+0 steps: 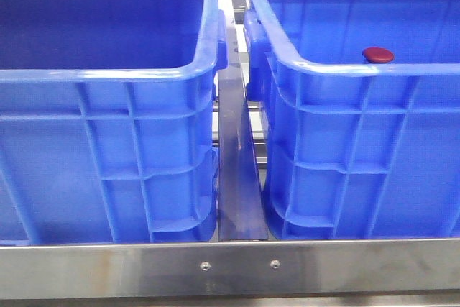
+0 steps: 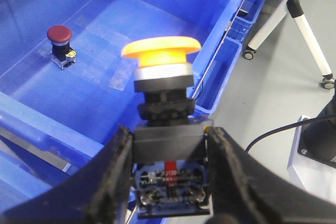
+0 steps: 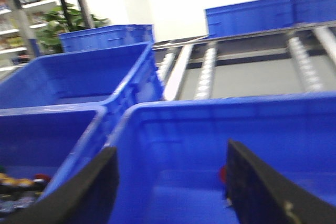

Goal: Pick red and yellow buttons and place in box
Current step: 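Pass the yellow button from the left gripper to the right gripper, then carry the yellow button with the right gripper over the crate, then lower the yellow button beside the red one and open the right gripper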

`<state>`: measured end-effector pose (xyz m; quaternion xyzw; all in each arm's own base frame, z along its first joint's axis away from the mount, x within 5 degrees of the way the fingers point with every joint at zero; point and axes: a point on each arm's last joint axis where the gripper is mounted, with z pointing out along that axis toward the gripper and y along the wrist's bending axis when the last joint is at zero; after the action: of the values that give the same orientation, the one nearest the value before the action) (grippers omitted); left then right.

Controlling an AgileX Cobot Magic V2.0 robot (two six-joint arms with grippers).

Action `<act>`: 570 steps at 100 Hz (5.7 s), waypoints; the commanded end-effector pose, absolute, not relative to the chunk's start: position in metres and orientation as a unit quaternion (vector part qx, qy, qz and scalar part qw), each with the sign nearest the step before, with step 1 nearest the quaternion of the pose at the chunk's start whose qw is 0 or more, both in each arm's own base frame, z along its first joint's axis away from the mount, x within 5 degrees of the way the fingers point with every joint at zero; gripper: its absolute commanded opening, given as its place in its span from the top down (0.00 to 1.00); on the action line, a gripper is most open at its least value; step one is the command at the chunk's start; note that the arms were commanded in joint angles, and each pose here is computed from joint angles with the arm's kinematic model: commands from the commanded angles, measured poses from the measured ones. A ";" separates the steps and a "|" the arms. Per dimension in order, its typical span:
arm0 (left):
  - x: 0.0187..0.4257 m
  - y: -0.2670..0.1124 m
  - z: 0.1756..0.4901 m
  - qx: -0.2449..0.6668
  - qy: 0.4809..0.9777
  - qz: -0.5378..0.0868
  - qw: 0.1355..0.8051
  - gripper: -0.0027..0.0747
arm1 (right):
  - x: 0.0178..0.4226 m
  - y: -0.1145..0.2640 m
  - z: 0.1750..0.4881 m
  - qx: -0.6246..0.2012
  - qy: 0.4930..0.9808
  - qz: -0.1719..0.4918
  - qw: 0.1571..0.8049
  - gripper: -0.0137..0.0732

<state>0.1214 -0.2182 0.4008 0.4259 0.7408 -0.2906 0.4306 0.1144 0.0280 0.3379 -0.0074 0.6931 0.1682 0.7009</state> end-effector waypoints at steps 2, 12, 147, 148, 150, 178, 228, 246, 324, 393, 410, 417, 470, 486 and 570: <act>0.119 -0.217 0.423 0.403 0.711 -0.325 0.475 0.99 | 0.111 0.036 0.346 -0.001 0.687 0.245 0.685 0.22; 0.119 -0.217 0.423 0.403 0.711 -0.325 0.475 0.99 | 0.106 0.050 0.349 0.006 0.675 0.365 0.641 0.22; 0.119 -0.217 0.422 0.403 0.712 -0.324 0.475 0.93 | 0.157 0.111 0.360 -0.092 0.636 0.667 0.377 0.75; 0.119 -0.217 0.422 0.403 0.712 -0.324 0.475 0.92 | 0.157 0.111 0.360 -0.092 0.635 0.668 0.377 0.75; 0.119 -0.217 0.422 0.403 0.712 -0.324 0.475 0.88 | 0.157 0.111 0.360 -0.092 0.636 0.667 0.377 0.75; 0.120 -0.215 0.421 0.413 0.712 -0.307 0.478 0.27 | 0.160 0.110 0.359 -0.112 0.636 0.642 0.413 0.75; 0.148 -0.158 0.424 0.322 0.757 -0.244 0.513 0.26 | 0.178 0.101 0.351 -0.116 0.671 0.513 0.523 0.75; 0.153 -0.103 0.420 0.224 0.780 -0.194 0.552 0.26 | 0.181 0.098 0.349 -0.108 0.680 0.490 0.535 0.75; 0.073 -0.024 0.398 0.093 0.745 -0.119 0.650 0.99 | 0.222 0.051 0.339 -0.055 0.768 0.117 0.628 0.78; 0.073 -0.024 0.398 0.093 0.745 -0.119 0.650 0.99 | 0.343 -0.028 0.290 -0.054 0.796 0.101 0.594 0.78; 0.073 -0.024 0.398 0.093 0.745 -0.119 0.650 0.99 | 0.365 -0.033 0.278 -0.076 0.802 0.087 0.586 0.78; 0.073 -0.024 0.398 0.093 0.745 -0.119 0.650 0.99 | 0.374 -0.034 0.272 -0.081 0.804 0.086 0.583 0.78; 0.073 -0.024 0.398 0.093 0.745 -0.119 0.650 0.99 | 0.405 -0.041 0.248 -0.086 0.812 0.091 0.570 0.78; 0.073 -0.024 0.398 0.093 0.745 -0.119 0.650 0.99 | 0.403 -0.051 0.248 -0.080 0.810 0.092 0.574 0.78; 0.073 -0.024 0.398 0.093 0.745 -0.119 0.650 0.99 | 0.409 -0.060 0.224 -0.065 0.824 0.102 0.554 0.66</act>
<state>0.0728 -0.0238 0.3837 0.1034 0.7740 -0.1090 0.6151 0.4065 -0.0548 0.1993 -0.1054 0.8453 0.0958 0.5150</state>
